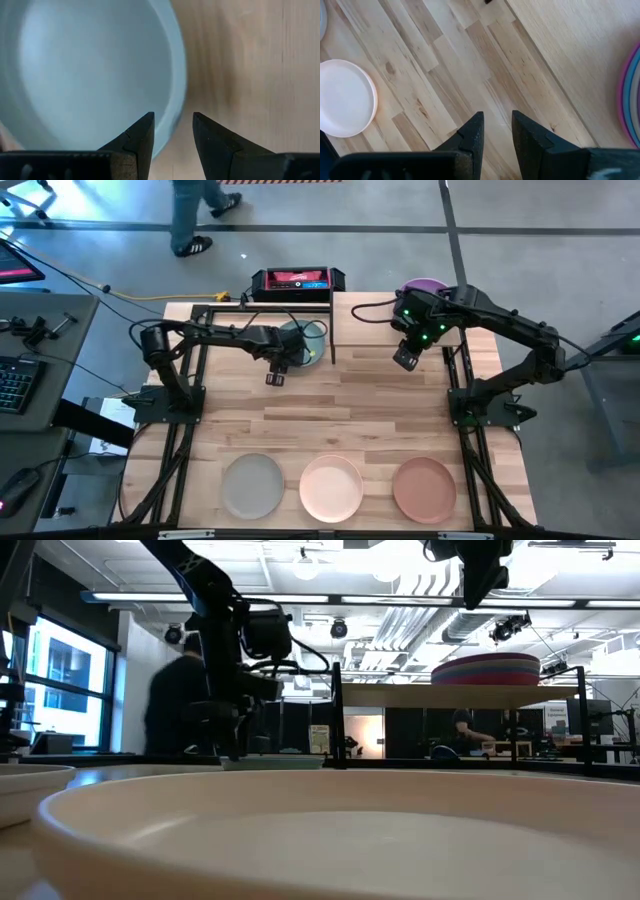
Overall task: Place and stack plates onto a shelf
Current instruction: Put the light blue plate on the shelf
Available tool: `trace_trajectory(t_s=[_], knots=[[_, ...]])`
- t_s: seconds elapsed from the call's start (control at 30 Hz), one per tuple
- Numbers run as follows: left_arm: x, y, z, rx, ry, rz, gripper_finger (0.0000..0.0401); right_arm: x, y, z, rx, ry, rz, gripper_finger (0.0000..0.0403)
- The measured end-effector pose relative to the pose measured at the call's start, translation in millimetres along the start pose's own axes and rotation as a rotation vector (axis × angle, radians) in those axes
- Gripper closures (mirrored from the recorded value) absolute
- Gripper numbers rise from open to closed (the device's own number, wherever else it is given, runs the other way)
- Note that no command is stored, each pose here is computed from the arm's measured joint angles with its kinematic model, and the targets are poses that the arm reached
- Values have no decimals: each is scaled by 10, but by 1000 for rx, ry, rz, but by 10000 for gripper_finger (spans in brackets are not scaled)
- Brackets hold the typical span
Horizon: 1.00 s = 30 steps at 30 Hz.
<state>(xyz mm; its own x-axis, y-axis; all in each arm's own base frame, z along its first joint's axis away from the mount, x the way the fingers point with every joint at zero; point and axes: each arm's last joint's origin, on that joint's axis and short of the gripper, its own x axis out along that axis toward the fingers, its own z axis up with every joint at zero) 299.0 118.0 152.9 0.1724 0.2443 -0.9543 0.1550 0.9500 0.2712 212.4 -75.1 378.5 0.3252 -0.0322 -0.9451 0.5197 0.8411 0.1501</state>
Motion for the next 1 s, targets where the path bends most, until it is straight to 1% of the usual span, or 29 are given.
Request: trace_trajectory(t_s=[0.07, 0.17, 0.43, 0.57, 0.77, 0.8, 1.0], knots=[[51, -17, -6, 5, 17, -21, 277, 0, 0, 1, 0, -1, 0, 324], [138, -27, -4, 15, 44, -17, 277, 1, 1, 4, 0, -3, 1, 324], [173, -24, 8, 9, 54, 2, 281, 0, 1, 4, 0, -4, 1, 324], [175, -30, 8, 22, 60, 7, 310, 0, 1, 3, 0, -4, 1, 324], [185, -37, 34, 25, 57, 38, 388, 0, 1, 4, 0, -4, 1, 324], [185, -36, 35, 22, 57, 40, 394, 0, 1, 4, 0, -4, 1, 324], [166, -74, 34, 6, 84, 55, 397, 1, 1, 5, 0, -3, 1, 324]])
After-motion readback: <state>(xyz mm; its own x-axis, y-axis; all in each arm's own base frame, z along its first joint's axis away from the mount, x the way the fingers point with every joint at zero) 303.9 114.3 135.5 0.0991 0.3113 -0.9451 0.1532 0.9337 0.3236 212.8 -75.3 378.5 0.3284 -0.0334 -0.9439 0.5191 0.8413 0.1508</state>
